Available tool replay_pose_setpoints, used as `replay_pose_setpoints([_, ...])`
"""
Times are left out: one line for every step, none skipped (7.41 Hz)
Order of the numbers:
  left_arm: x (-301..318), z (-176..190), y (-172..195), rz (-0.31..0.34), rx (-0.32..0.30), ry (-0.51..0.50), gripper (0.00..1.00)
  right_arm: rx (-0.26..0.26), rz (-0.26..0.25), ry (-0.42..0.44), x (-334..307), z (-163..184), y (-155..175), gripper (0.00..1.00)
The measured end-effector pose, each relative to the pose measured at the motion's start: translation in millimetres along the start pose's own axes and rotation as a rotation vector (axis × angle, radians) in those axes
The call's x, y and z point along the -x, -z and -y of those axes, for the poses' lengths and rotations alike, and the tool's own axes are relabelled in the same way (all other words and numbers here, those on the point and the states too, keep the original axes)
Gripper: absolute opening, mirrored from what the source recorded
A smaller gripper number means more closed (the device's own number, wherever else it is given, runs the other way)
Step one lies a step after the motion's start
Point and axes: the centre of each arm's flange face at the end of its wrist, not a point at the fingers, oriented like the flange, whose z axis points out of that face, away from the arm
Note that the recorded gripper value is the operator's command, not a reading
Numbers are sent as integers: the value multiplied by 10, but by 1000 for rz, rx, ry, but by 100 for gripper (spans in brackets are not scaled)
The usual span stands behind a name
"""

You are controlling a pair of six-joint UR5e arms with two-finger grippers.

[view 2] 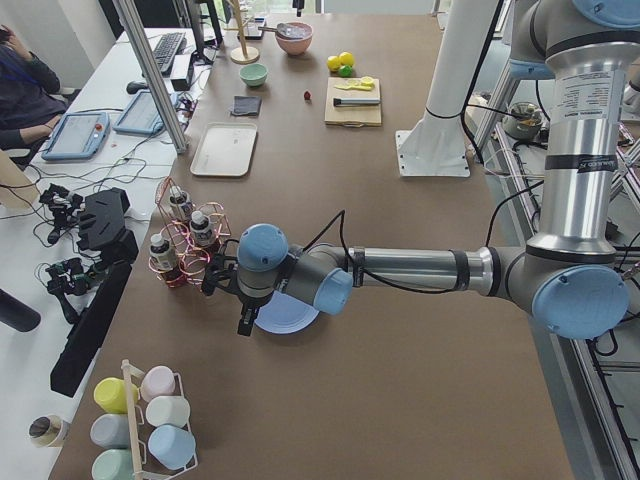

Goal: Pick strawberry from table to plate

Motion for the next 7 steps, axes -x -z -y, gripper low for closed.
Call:
replay_pose_setpoints([67, -38, -231, -3, 33, 0, 98, 4, 16, -29, 208, 78, -123, 100])
replay_pose_setpoints([140, -88, -445, -6, 56, 8, 98, 7, 30, -64, 427, 149, -250, 100])
replay_pose_setpoints([181, -150, -664, -15, 64, 24, 97, 17, 35, -83, 607, 178, -382, 99])
replay_pose_setpoints([156, -237, -919, -28, 66, 34, 97, 27, 35, -83, 733, 187, -486, 100])
replay_pose_setpoints([104, -328, -1152, -35, 67, 38, 97, 35, 32, -75, 821, 192, -560, 100])
replay_pose_setpoints([35, -388, -1322, -37, 68, 40, 94, 39, 25, -69, 865, 193, -602, 100])
replay_pose_setpoints([-25, -413, -1423, -40, 71, 41, 87, 40, 22, -64, 887, 194, -621, 100])
